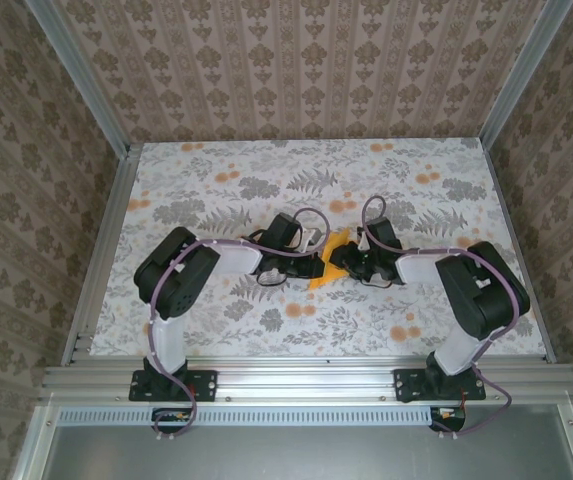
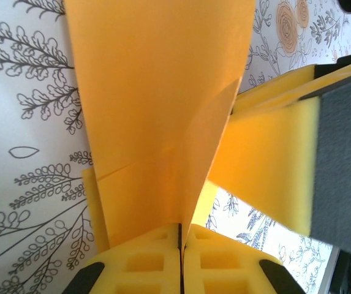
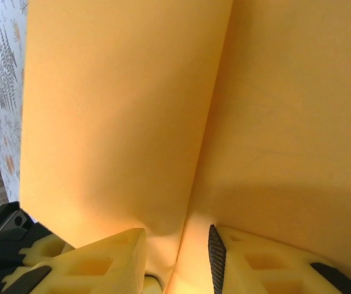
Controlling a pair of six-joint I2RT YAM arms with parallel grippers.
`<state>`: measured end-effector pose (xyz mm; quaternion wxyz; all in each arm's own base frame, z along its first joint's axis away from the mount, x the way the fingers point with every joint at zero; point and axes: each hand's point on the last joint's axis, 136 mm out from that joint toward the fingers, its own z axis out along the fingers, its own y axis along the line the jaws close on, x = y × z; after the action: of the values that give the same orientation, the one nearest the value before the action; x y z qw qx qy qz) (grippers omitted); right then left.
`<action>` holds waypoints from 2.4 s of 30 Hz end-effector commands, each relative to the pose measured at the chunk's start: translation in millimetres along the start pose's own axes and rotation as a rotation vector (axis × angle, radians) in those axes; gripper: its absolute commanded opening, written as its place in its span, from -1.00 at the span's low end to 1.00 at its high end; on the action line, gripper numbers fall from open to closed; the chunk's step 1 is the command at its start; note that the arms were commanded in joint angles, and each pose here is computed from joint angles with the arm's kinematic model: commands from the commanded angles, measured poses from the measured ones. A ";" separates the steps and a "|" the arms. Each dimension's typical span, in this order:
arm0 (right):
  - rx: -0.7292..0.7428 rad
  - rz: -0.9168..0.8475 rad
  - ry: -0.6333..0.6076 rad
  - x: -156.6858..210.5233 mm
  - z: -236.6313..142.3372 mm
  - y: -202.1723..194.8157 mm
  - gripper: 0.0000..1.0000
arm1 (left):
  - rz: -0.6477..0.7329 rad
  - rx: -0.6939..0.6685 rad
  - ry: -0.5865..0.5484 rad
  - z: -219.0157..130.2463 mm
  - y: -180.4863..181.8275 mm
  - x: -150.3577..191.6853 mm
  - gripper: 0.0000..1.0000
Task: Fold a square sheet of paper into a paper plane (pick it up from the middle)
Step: Fourth fold the wing at the center of the table.
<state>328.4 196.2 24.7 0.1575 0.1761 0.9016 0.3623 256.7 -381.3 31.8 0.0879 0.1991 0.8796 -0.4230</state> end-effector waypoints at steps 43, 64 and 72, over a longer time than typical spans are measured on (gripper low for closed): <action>0.387 -0.031 0.108 3.9 7.7 -69.2 -0.13 | -0.114 0.105 -0.021 -13.9 -1.8 -5.8 -0.50; 0.502 0.070 0.117 11.9 8.0 -95.9 -0.13 | -0.083 0.074 -0.106 -25.9 -16.3 -1.4 -0.53; 0.523 0.073 0.123 13.3 6.4 -99.7 -0.12 | -0.075 0.076 -0.107 -21.2 -19.4 -7.2 -0.53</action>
<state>348.8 190.1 16.1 0.1161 0.1704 0.9368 0.2826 250.1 -371.8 60.1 0.1065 0.1455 0.8649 -0.4685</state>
